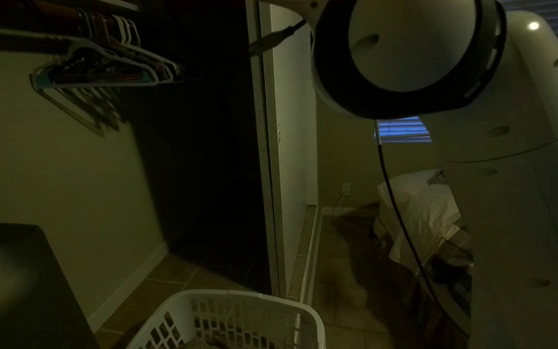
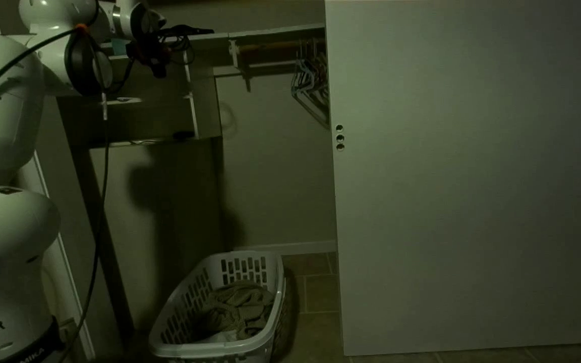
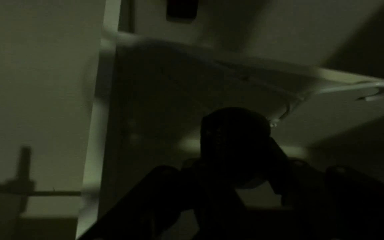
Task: Move the black object to the shelf above the rail in the closet.
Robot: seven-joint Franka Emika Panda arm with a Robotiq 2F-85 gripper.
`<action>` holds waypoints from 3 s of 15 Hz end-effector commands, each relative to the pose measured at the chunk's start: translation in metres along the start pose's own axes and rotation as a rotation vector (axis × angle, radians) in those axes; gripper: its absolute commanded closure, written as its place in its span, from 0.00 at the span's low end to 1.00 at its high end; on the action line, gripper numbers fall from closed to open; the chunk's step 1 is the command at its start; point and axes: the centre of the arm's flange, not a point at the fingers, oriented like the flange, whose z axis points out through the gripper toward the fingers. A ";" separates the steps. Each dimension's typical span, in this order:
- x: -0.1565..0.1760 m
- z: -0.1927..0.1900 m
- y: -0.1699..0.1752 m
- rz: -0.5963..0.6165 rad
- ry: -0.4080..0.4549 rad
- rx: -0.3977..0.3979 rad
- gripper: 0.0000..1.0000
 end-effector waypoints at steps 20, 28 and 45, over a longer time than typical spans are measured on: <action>0.004 -0.129 0.007 0.049 0.336 -0.552 0.85; 0.040 -0.094 0.011 -0.113 0.475 -0.314 0.85; 0.085 -0.036 0.051 -0.272 0.369 -0.204 0.85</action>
